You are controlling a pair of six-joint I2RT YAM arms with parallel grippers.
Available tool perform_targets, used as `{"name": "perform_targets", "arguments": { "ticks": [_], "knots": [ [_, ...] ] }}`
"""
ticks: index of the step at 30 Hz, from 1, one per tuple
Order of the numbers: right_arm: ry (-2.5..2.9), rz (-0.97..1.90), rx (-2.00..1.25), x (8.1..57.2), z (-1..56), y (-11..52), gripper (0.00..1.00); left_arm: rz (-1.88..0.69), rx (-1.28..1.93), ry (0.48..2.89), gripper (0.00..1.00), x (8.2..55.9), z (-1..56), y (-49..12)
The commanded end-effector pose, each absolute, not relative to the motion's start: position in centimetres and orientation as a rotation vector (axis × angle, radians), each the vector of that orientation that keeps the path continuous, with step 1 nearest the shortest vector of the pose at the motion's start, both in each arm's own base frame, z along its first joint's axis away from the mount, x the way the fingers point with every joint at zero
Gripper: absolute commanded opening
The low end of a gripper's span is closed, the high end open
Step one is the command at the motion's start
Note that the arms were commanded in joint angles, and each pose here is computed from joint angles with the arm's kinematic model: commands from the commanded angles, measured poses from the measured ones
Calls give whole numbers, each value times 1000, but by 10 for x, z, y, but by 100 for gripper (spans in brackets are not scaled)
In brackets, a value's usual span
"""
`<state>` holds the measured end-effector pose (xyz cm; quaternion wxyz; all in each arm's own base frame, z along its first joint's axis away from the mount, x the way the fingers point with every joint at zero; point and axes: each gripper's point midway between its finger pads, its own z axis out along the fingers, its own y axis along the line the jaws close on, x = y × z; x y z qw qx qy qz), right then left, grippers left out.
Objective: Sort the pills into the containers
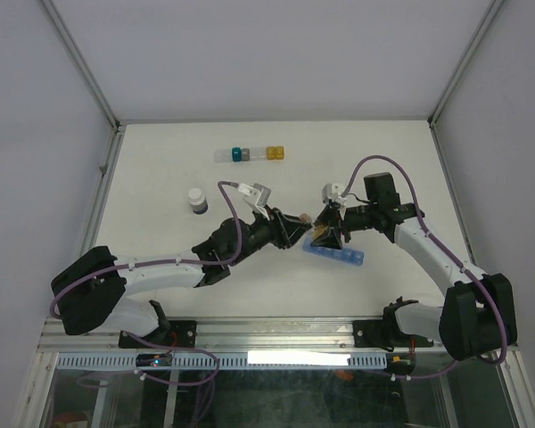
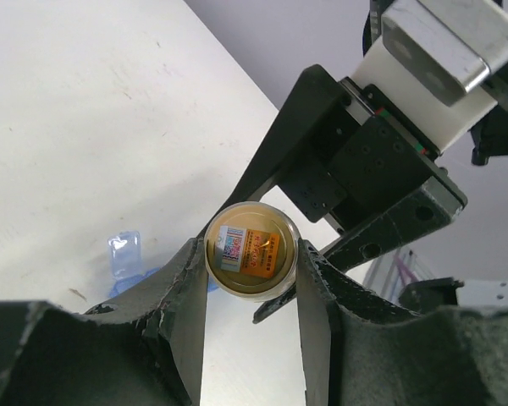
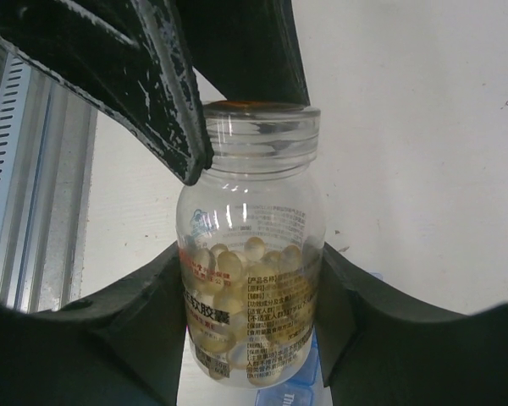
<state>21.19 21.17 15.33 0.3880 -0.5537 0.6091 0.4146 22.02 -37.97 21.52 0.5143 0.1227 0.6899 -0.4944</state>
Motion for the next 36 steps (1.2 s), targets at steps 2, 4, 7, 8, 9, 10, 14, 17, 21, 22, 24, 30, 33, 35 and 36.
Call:
{"name": "perform_targets", "arguments": {
  "ticks": [2,4,7,8,9,10,14,17,21,22,24,30,33,35,36],
  "knots": [
    [1483,998,-1390,229,175,215,0,-1375,41,1593,0,220,277,-378],
    [1478,999,-1390,229,176,215,0,-1400,2,1605,0,220,282,-377],
    [1477,999,-1389,228,177,215,0,-1418,-65,1622,0,222,287,-374],
    [1477,997,-1389,229,177,215,0,-1415,-82,1628,0,223,288,-373],
    [1478,995,-1388,229,177,215,0,-1411,-102,1633,1,224,289,-372],
    [1479,995,-1388,229,177,215,0,-1414,-121,1638,2,225,290,-371],
    [1481,998,-1386,229,177,215,0,-1453,-170,1636,2,223,297,-368],
    [1488,997,-1386,230,176,215,0,-1449,-187,1650,2,224,299,-367],
    [1500,991,-1383,231,175,216,0,-1403,-170,1707,2,227,294,-377],
    [1503,988,-1381,232,175,216,0,-1391,-161,1720,2,227,291,-381],
    [1507,990,-1379,232,175,216,0,-1365,-131,1755,6,227,281,-390],
    [1495,995,-1379,230,179,217,0,-1288,-69,1772,53,229,268,-393],
    [1493,995,-1379,230,180,217,0,-1272,-54,1756,75,228,267,-387],
    [1488,996,-1382,229,181,217,0,-1280,-15,1733,84,223,267,-384],
    [1487,997,-1383,229,181,217,0,-1284,1,1722,87,221,267,-383]
  ]
}}
